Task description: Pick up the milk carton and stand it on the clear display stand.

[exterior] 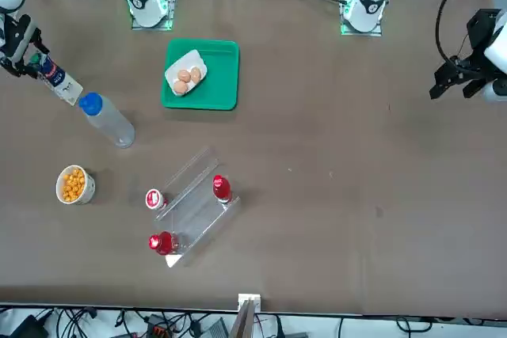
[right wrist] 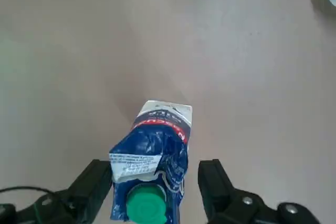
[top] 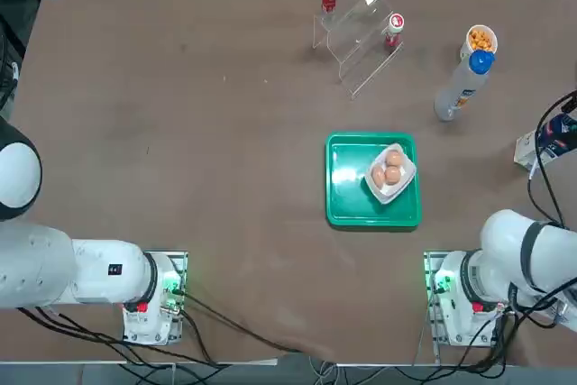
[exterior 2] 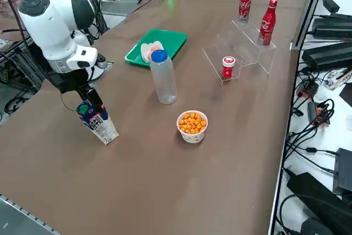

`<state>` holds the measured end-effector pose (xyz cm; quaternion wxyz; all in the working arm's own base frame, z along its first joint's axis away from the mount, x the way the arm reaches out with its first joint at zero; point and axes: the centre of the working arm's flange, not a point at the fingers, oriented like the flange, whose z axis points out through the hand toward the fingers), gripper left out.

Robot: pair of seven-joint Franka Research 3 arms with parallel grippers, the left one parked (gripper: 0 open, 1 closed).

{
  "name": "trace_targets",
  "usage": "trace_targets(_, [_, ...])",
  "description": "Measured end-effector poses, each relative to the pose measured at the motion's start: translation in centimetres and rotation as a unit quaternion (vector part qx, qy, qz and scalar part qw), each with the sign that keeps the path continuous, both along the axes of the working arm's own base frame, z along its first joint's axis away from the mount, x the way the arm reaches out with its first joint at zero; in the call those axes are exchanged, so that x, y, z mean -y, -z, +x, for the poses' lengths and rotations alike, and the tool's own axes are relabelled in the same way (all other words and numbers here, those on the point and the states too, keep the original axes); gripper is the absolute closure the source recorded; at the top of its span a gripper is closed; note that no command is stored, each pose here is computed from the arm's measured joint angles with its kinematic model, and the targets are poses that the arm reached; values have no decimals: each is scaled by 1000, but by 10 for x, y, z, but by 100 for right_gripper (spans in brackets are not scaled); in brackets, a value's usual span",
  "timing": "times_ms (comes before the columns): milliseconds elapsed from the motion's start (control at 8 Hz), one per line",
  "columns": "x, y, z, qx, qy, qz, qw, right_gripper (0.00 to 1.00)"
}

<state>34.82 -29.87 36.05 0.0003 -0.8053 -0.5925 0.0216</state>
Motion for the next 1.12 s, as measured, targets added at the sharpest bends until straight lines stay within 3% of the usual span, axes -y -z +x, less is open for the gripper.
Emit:
trace_targets(500, [8, 19, -2, -6, 7, 5, 1000, 3])
trace_targets(625, [11, 22, -3, -6, 9, 5, 1000, 7])
trace_targets(875, [12, 24, -4, -7, 10, 6, 1000, 33])
trace_targets(1000, [12, 24, -4, -7, 9, 6, 1000, 38])
trace_targets(1125, [12, 23, -3, -6, 10, 5, 1000, 51])
